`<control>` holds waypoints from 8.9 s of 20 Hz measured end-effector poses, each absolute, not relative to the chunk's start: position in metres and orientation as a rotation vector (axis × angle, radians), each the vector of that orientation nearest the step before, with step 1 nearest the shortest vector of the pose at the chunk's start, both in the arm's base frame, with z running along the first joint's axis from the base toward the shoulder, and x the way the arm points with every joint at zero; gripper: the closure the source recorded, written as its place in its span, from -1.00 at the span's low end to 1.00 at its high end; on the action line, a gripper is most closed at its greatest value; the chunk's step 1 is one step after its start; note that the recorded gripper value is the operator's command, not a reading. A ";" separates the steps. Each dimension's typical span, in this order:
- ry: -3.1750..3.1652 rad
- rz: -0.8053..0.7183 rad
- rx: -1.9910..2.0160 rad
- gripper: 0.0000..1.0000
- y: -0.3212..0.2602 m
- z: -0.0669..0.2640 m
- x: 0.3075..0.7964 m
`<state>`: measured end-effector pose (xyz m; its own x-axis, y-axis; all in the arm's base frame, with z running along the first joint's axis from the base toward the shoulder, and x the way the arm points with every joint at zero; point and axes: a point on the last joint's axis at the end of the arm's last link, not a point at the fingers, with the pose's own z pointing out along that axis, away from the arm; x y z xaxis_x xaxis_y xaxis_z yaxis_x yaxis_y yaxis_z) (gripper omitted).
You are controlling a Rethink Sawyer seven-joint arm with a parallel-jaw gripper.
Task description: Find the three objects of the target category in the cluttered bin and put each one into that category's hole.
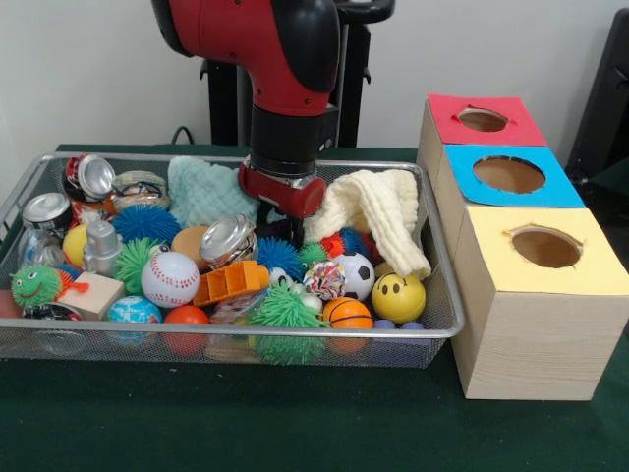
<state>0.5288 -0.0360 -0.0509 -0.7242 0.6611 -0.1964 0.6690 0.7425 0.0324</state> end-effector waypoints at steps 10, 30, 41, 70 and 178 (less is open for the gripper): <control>2.752 -0.155 1.017 -1.00 -0.029 -0.051 0.529; 2.865 -0.331 1.029 1.00 -0.037 -0.062 0.544; 2.934 -0.318 1.106 1.00 -0.046 -0.051 0.556; 2.723 0.136 1.014 1.00 -0.001 0.133 0.563; 3.028 0.259 1.047 1.00 0.131 0.109 0.458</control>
<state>0.4579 0.1314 0.1095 -0.7855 0.6069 0.1209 0.6186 0.7752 0.1282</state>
